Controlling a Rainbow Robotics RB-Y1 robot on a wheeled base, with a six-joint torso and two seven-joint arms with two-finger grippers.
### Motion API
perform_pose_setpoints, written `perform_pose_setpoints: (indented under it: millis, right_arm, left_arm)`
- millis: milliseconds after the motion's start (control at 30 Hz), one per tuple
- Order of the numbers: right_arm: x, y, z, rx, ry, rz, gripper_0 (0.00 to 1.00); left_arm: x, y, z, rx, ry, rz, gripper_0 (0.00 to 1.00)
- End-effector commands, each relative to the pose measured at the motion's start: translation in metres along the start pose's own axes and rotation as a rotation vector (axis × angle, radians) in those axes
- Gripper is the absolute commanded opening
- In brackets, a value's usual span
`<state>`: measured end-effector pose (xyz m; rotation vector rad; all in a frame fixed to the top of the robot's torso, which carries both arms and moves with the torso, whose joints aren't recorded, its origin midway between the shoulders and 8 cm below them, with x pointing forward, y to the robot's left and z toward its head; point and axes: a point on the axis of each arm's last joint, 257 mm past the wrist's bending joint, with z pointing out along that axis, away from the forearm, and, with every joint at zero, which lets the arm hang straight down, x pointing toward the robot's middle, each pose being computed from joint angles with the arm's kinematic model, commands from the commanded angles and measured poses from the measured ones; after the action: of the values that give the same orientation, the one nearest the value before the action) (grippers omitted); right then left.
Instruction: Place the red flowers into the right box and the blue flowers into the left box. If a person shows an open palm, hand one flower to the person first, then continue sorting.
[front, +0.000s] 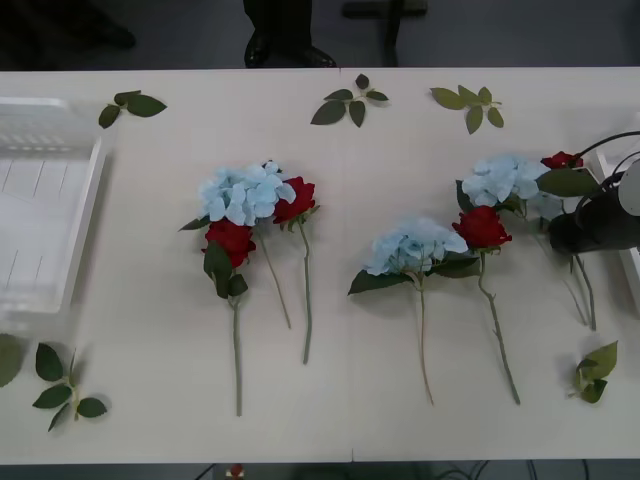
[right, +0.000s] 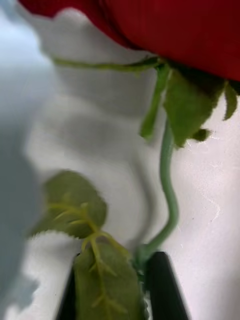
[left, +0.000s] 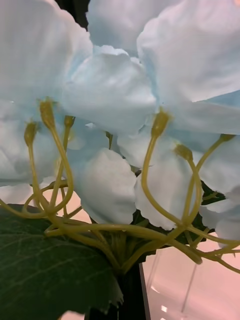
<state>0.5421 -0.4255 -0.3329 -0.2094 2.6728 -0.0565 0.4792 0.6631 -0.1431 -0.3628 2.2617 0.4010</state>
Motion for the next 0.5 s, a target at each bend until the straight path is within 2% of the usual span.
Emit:
perform_pose_setpoints:
  millis: [33, 300, 367, 500]
  right_arm:
    - [-0.017, 0.015, -0.007, -0.019, -0.021, -0.047, 0.0]
    - [-0.035, 0.016, -0.055, -0.057, -0.005, -0.071, 0.0]
    - [-0.043, 0.012, -0.073, -0.058, -0.013, -0.076, 0.0]
    - [-0.058, 0.002, -0.106, -0.064, -0.042, -0.068, 0.0]
  left_arm:
    - [-0.012, 0.006, 0.001, -0.033, -0.029, 0.04, 0.0]
    - [-0.002, -0.009, 0.016, -0.027, -0.011, 0.077, 0.01]
    - [-0.002, -0.01, 0.016, -0.025, -0.01, 0.082, 0.11]
    - [-0.002, -0.012, 0.016, -0.024, -0.009, 0.093, 0.24]
